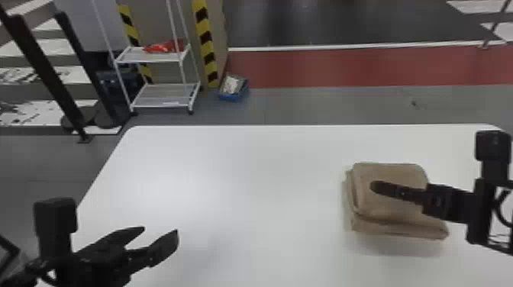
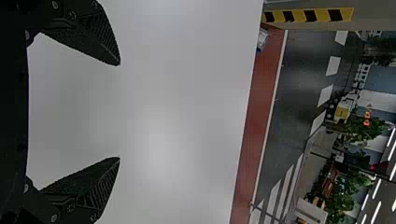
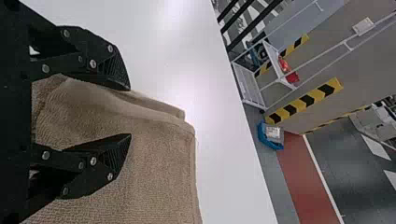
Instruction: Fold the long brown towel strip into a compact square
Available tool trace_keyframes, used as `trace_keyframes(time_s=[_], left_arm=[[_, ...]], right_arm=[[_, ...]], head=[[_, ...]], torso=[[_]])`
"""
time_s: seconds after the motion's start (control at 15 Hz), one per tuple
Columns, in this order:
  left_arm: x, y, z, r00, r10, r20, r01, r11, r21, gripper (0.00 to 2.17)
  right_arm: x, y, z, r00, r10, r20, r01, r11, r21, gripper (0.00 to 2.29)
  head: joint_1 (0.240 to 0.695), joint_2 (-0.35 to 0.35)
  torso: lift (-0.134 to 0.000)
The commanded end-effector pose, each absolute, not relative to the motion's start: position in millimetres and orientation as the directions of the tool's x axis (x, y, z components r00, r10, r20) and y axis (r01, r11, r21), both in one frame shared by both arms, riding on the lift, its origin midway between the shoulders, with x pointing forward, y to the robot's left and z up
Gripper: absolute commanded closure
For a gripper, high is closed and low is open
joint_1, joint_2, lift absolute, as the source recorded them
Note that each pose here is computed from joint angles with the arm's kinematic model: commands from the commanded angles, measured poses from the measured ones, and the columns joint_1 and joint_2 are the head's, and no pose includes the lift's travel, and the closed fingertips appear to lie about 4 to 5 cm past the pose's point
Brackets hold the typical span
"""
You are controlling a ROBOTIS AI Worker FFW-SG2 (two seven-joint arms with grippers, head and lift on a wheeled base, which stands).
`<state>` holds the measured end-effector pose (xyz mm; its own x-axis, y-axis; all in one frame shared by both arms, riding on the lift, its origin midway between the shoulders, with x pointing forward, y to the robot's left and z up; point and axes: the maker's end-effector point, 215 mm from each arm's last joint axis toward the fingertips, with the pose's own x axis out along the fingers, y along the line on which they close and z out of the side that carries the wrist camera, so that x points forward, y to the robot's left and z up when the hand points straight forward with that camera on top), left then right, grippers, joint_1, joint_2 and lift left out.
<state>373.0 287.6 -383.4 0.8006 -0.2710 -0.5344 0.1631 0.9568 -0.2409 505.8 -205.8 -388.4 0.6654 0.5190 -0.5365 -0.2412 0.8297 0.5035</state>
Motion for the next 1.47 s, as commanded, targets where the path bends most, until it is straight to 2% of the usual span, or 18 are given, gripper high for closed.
trace_keyframes(time_s=[0.0, 0.13, 0.2, 0.27, 0.4, 0.47, 0.53, 0.67, 0.93, 1.4], left_arm=[[373, 287, -381, 0.803, -0.272, -0.530, 0.165, 0.956, -0.242, 0.18], [374, 287, -380, 0.805, -0.272, -0.527, 0.166, 0.956, -0.241, 0.18], [374, 287, -380, 0.804, -0.274, -0.528, 0.166, 0.956, -0.242, 0.18], [374, 287, -380, 0.804, -0.274, -0.528, 0.166, 0.956, -0.242, 0.18], [374, 286, -380, 0.804, -0.275, -0.528, 0.168, 0.955, -0.243, 0.18], [374, 286, -379, 0.804, -0.275, -0.527, 0.168, 0.956, -0.242, 0.18], [374, 286, -380, 0.804, -0.275, -0.528, 0.168, 0.955, -0.243, 0.18], [374, 286, -380, 0.804, -0.275, -0.528, 0.168, 0.955, -0.243, 0.18], [374, 285, -378, 0.805, -0.278, -0.524, 0.172, 0.955, -0.242, 0.18], [370, 289, -375, 0.808, -0.270, -0.523, 0.168, 0.957, -0.235, 0.18]], right_arm=[[505, -224, -382, 0.691, 0.507, -0.516, -0.211, 0.823, 0.527, 0.04], [499, -249, -380, 0.710, 0.481, -0.514, -0.153, 0.818, 0.554, 0.08], [497, -280, -381, 0.726, 0.432, -0.535, -0.111, 0.842, 0.528, 0.18], [496, -303, -381, 0.740, 0.391, -0.547, -0.085, 0.861, 0.501, 0.41], [495, -350, -381, 0.761, 0.323, -0.562, -0.030, 0.884, 0.466, 1.18], [496, -374, -383, 0.765, 0.270, -0.585, 0.005, 0.905, 0.425, 1.74], [497, -397, -388, 0.765, 0.202, -0.612, 0.050, 0.928, 0.369, 2.17], [498, -423, -393, 0.754, 0.144, -0.641, 0.091, 0.943, 0.319, 2.22], [516, -405, -409, 0.726, 0.139, -0.673, 0.055, 0.964, 0.259, 2.22], [554, -314, -431, 0.676, 0.183, -0.714, -0.089, 0.982, 0.167, 2.22]], head=[[0.695, 0.106], [0.695, 0.092], [0.695, 0.080], [0.695, 0.054], [0.695, 0.007], [0.695, -0.023], [0.695, -0.047], [0.695, -0.127], [0.695, -0.175], [0.695, -0.080]], torso=[[-0.125], [-0.125], [-0.125], [-0.125], [-0.125], [-0.125], [-0.125], [-0.125], [-0.125], [-0.125]])
